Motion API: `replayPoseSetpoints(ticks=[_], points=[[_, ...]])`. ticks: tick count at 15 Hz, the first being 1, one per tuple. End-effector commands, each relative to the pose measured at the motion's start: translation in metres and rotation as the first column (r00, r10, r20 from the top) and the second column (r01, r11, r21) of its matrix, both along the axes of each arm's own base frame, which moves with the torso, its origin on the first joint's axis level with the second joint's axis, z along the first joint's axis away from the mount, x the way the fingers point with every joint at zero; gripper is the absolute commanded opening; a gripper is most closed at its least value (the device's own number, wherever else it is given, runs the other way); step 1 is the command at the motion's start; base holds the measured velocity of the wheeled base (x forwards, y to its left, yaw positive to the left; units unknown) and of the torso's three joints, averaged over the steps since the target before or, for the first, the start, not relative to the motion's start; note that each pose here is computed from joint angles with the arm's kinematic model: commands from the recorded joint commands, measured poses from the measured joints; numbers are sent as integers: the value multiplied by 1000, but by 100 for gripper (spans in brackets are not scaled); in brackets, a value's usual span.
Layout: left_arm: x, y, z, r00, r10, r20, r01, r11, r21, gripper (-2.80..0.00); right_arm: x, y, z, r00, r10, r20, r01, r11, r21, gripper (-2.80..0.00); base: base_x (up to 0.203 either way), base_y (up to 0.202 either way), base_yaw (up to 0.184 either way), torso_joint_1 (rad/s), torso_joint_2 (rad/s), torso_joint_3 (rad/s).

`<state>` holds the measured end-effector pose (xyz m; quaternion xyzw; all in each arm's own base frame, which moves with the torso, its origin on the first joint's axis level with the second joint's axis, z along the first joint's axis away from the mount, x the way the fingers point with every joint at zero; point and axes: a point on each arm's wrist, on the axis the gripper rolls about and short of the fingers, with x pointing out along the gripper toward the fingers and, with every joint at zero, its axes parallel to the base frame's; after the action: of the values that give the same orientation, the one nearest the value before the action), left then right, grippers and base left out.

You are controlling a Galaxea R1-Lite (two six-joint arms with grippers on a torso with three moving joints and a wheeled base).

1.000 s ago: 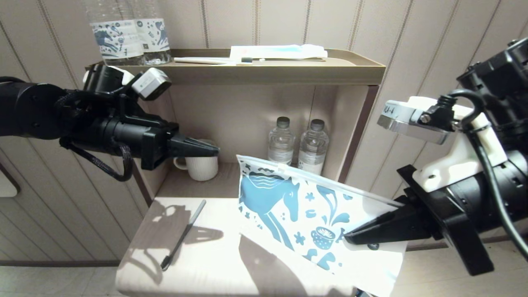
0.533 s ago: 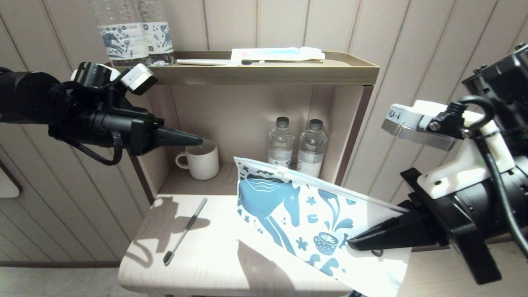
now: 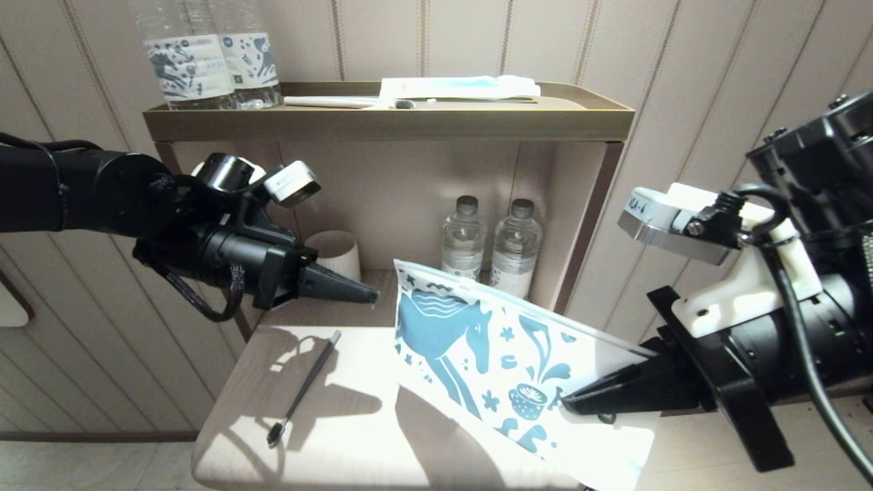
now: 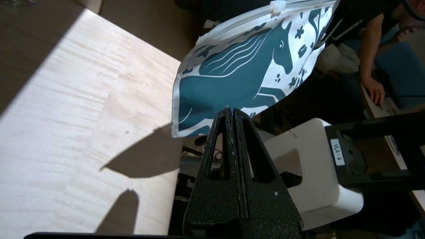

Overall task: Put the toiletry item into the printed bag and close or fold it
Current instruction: Open the storage bag

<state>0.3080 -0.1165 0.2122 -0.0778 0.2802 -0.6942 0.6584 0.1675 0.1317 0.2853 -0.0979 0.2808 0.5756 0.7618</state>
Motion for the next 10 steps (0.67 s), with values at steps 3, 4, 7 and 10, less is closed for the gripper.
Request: replayPoseSetpoints(ticks=[3,4,7,10], points=[[-32,3,4,1000,-26,-11,26,1000,-1,-280,-7,-3,0,1000,14,-1,-14,1000,5,-280,0,0,0,0,0,0],[-40,6,4,1000,-26,-15,26,1000,1,-280,-9,-4,0,1000,16,-1,-16,1000,7,-280,0,0,0,0,0,0],[-59,12,4,999,-26,-23,26,1000,5,-280,-16,-6,0,1000,27,3,-27,1000,12,-280,0,0,0,0,0,0],[-85,21,7,1000,-13,-14,13,1000,21,-280,-24,-5,1,998,55,5,-55,998,15,-280,0,0,0,0,0,0]])
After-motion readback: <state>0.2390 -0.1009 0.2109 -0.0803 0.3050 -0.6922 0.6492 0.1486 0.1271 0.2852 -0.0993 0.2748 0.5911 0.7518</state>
